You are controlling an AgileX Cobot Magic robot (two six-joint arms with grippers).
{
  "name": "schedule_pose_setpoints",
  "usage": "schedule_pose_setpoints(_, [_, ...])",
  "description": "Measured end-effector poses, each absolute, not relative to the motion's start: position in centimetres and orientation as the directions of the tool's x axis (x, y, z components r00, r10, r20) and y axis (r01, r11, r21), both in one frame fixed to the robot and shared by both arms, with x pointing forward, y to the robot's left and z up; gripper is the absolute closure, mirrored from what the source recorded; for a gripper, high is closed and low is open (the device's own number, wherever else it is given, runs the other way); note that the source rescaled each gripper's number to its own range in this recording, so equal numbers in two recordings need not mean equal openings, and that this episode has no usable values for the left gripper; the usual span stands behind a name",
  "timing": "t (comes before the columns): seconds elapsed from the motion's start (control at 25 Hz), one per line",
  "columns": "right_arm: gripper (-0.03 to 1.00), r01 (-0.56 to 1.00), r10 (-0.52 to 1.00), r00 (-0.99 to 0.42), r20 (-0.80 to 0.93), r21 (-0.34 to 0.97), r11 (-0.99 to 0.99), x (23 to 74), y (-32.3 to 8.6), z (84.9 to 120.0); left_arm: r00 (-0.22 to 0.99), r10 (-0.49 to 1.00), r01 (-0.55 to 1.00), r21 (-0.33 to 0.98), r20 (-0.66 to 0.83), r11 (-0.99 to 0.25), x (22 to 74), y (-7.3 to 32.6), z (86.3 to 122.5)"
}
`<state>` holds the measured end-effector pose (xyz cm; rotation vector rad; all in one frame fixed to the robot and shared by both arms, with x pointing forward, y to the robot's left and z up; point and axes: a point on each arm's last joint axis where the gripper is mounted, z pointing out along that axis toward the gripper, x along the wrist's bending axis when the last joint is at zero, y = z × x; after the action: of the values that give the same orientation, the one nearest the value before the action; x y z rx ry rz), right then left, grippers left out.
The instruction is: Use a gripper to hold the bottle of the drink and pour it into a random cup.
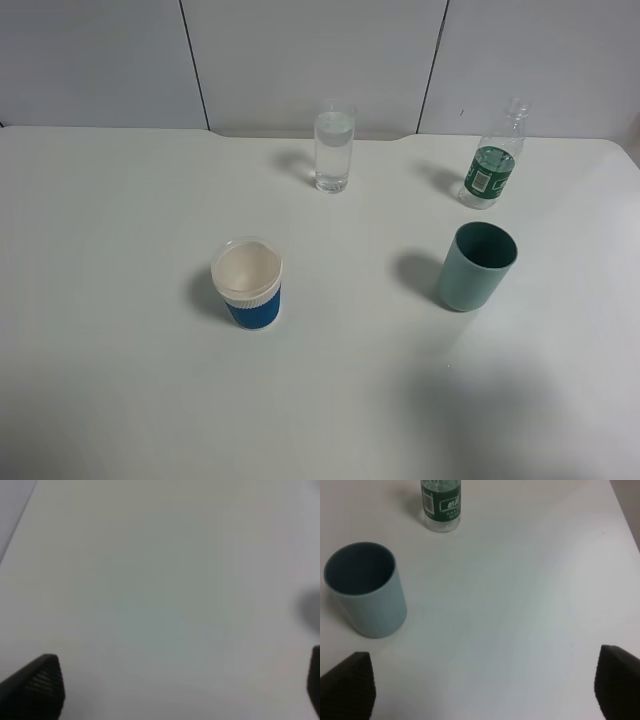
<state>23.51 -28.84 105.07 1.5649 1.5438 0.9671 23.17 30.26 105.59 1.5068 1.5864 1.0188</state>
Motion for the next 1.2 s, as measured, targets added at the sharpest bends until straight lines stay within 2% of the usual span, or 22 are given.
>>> schedule_pose_setpoints(1.2, [0.07, 0.457, 1.000, -0.001, 0.024, 0.889, -0.021, 23.51, -28.83, 105.07, -0.065, 0.998, 0.436, 0.900, 0.022, 0.009, 23.17, 30.25, 105.59])
